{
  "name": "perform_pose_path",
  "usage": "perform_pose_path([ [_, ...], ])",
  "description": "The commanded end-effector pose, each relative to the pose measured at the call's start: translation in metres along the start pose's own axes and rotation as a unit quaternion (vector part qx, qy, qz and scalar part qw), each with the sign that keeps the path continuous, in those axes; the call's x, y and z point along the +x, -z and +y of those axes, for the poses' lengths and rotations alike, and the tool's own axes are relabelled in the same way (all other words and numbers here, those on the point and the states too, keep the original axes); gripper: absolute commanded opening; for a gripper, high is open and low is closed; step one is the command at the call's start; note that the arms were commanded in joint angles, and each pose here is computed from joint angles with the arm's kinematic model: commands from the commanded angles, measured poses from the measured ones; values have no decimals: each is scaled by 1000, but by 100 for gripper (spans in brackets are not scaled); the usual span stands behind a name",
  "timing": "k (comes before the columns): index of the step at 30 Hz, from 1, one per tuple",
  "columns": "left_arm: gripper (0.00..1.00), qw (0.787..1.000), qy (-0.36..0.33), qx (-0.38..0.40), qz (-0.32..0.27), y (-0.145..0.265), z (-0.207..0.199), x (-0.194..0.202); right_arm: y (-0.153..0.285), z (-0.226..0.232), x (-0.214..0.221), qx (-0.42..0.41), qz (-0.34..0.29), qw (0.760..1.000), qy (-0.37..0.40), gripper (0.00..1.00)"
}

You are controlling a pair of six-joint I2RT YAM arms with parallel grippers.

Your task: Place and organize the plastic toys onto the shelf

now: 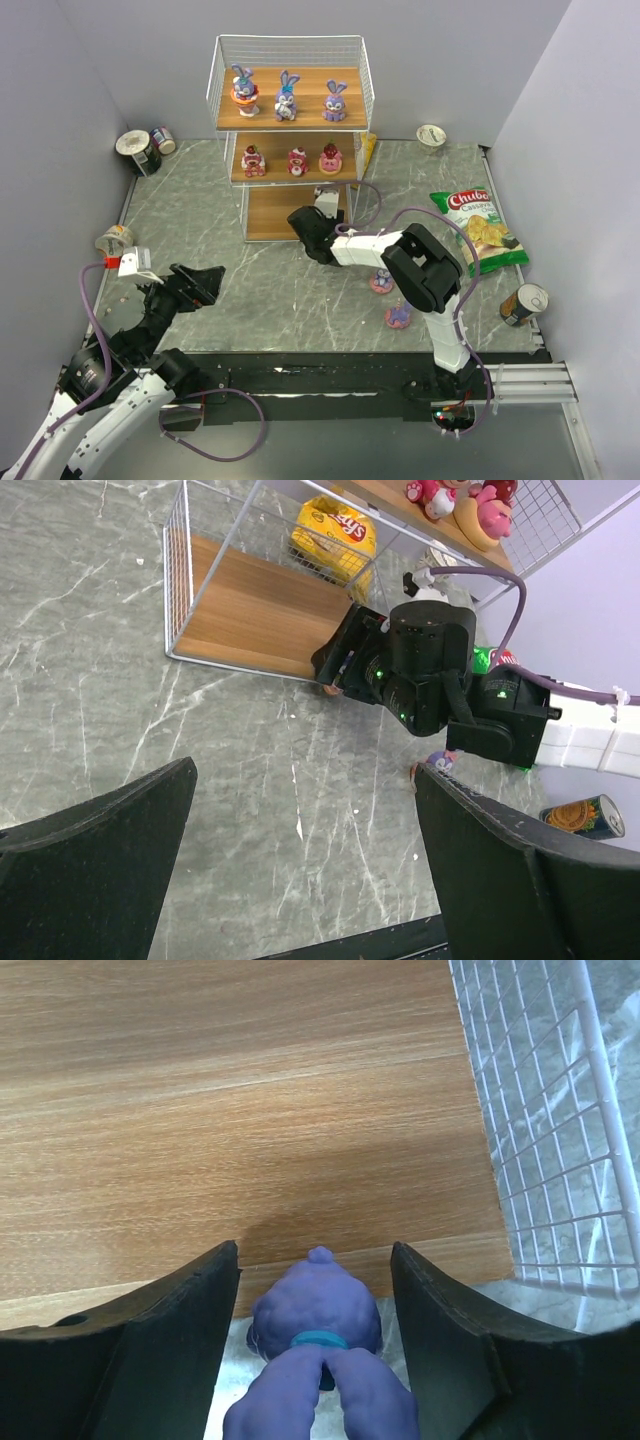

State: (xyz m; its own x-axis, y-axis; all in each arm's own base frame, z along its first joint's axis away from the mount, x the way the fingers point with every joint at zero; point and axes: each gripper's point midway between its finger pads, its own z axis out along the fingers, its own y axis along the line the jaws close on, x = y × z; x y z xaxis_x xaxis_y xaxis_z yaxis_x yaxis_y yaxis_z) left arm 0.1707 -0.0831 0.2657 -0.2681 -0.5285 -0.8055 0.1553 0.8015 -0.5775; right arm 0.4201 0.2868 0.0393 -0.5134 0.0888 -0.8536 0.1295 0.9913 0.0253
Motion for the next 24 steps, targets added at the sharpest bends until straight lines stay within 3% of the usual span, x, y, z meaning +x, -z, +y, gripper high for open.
perform_pose_path([
  [1,96,1000,4,18,-11,1,-8,-6,2,0,-12,-14,-25,999,-19,66],
  [4,96,1000,3,18,-9,0,-8,-5,4,3,-15,-19,-23,999,-24,56],
  [10,96,1000,1,13,-5,-2,-7,-3,3,-4,-11,9,-3,1000,-4,47],
  [24,96,1000,1,10,1,-4,-7,-1,-15,-3,-6,-11,40,999,26,45],
])
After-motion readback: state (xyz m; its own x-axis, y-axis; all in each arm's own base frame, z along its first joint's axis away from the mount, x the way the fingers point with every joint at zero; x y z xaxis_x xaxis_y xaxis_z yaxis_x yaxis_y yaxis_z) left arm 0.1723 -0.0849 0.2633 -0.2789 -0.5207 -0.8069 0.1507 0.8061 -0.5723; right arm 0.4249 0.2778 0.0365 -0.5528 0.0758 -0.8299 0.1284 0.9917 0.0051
